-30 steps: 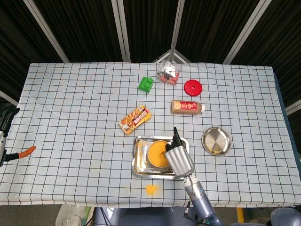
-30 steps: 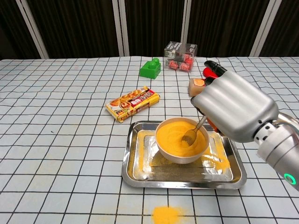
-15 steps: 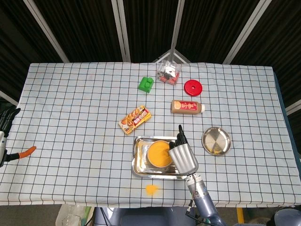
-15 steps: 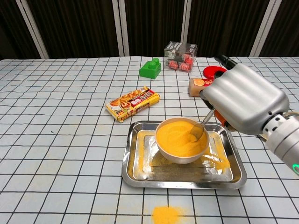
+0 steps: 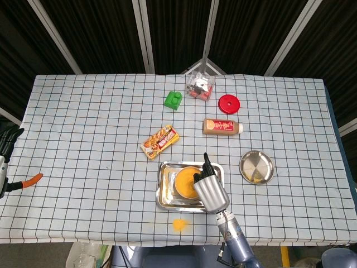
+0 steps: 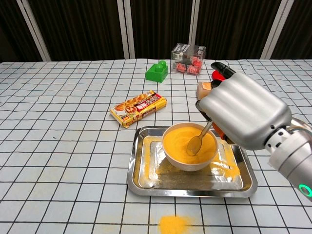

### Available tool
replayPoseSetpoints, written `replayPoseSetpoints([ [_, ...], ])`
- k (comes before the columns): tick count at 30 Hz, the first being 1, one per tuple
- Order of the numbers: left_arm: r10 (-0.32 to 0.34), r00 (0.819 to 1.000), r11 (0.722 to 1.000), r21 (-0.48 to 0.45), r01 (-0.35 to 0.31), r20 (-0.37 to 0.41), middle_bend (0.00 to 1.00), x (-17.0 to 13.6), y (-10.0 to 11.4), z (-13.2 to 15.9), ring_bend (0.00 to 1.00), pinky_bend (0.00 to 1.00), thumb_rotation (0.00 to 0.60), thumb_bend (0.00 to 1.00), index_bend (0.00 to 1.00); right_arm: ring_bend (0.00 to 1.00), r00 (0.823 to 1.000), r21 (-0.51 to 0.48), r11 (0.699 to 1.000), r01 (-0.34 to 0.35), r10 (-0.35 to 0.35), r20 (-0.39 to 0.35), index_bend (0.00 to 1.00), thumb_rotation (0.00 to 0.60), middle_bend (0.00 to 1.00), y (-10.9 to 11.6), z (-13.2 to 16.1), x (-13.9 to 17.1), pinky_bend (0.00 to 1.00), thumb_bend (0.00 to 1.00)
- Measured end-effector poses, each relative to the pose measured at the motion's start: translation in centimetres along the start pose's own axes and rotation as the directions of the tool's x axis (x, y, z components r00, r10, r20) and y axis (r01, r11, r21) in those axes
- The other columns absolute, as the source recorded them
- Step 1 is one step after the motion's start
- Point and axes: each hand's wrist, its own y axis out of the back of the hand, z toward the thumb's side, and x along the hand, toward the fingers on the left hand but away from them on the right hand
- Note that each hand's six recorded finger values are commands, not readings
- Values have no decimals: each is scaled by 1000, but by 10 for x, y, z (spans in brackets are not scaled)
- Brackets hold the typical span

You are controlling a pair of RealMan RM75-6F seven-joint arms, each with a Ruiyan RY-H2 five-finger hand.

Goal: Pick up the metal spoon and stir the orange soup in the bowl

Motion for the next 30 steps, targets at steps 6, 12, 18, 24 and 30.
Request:
replayPoseSetpoints([
  [6, -1, 1000, 1000, 2, 1, -2, 0, 0, -1, 0, 0, 0, 600, 0, 0, 300, 1000, 15, 1000, -11, 10, 6, 739, 600, 602, -8, -2, 0, 0, 599],
  [12, 1, 1000, 1000, 2, -1, -2, 0, 0, 0, 0, 0, 0, 600, 0, 0, 300, 999, 33, 999, -27, 26, 36, 739, 600, 602, -17, -12, -1, 0, 599],
  [18, 1, 1000, 1000, 3, -1, 0, 0, 0, -1, 0, 0, 0, 600, 0, 0, 300, 998, 48, 998, -36, 33, 61, 739, 600, 602, -20, -23, -2, 0, 599],
  [24, 0, 1000, 1000, 4, 0, 0, 0, 0, -1, 0, 0, 0, 600, 0, 0, 300, 998, 30, 999, -28, 26, 61, 739, 600, 602, -16, -24, -2, 0, 599],
  [30, 2, 1000, 1000, 2, -2, 1, 0, 0, -1, 1, 0, 0, 600, 0, 0, 300, 998, 42, 999, -9, 7, 54, 739, 600, 602, -12, -24, -4, 0, 598],
])
